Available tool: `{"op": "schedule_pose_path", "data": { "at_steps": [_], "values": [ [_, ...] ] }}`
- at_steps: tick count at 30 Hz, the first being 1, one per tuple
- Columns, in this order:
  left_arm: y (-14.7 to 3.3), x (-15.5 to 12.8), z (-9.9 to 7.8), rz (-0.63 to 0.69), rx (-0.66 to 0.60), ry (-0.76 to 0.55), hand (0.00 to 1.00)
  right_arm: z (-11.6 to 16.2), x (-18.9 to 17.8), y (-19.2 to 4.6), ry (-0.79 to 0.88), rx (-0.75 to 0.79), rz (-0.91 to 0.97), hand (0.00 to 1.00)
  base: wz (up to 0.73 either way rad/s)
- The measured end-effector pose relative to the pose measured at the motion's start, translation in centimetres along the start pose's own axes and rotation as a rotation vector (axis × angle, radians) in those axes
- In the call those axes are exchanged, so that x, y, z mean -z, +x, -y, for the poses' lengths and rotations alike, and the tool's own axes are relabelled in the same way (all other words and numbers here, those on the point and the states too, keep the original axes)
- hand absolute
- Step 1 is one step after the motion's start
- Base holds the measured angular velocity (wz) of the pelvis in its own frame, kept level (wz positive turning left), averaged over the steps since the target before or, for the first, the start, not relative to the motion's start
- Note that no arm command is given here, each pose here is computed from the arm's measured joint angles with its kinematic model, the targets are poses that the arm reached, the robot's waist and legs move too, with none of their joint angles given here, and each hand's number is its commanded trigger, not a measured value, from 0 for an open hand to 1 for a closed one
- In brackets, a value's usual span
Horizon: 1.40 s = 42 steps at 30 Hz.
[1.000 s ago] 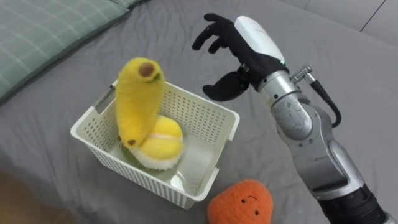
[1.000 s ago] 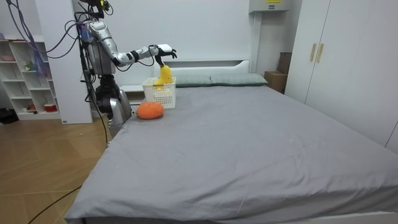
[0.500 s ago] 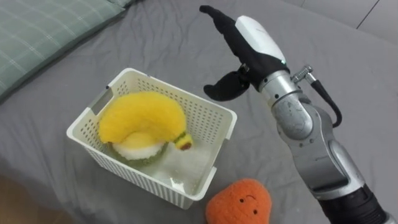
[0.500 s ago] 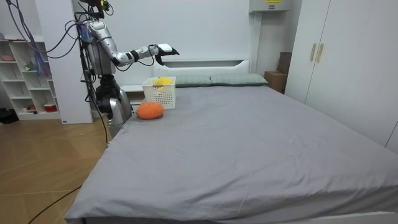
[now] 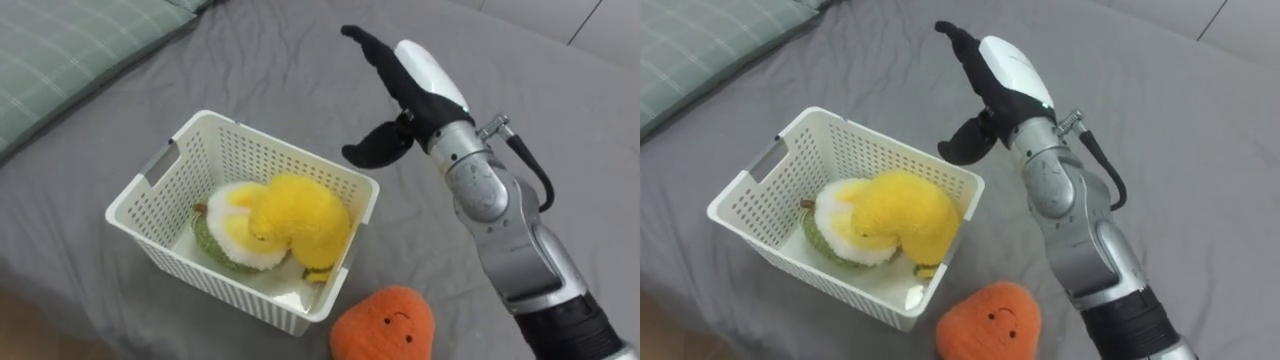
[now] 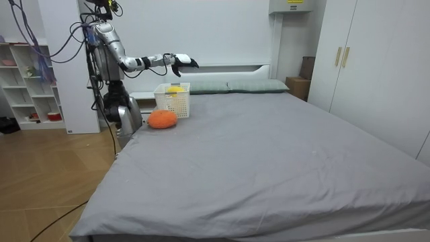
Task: Collect toys from the bed
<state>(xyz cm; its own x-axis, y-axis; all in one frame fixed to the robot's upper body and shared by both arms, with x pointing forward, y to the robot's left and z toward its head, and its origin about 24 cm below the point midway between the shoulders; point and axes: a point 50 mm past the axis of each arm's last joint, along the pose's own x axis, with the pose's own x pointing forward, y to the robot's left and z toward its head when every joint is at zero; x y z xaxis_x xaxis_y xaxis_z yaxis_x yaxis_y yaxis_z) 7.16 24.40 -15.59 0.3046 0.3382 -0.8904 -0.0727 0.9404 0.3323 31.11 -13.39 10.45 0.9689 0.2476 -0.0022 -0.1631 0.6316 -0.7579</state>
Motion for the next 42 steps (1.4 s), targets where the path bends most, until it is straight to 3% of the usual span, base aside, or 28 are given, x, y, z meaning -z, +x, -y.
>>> {"op": "schedule_pose_path", "data": {
  "at_steps": [5,19,31,42],
  "values": [
    [-0.1,0.8,0.1,-0.018,0.003,-0.001,0.00,-0.9,2.5,-1.5,0.051,-0.015,-0.086,0.00,0.00],
    [-0.5,1.7,0.1,-0.012,-0.010,-0.007,0.00,-7.2,10.4,-7.3,0.137,-0.239,-0.424,0.00,-0.10],
    [-0.7,2.5,0.0,-0.029,-0.018,0.002,0.00,-10.0,13.0,-9.8,0.168,-0.370,-0.558,0.00,-0.01],
    [-0.7,2.8,0.0,-0.034,-0.018,0.005,0.00,-11.9,12.4,-10.7,0.131,-0.539,-0.543,0.00,0.00]
  ]
}}
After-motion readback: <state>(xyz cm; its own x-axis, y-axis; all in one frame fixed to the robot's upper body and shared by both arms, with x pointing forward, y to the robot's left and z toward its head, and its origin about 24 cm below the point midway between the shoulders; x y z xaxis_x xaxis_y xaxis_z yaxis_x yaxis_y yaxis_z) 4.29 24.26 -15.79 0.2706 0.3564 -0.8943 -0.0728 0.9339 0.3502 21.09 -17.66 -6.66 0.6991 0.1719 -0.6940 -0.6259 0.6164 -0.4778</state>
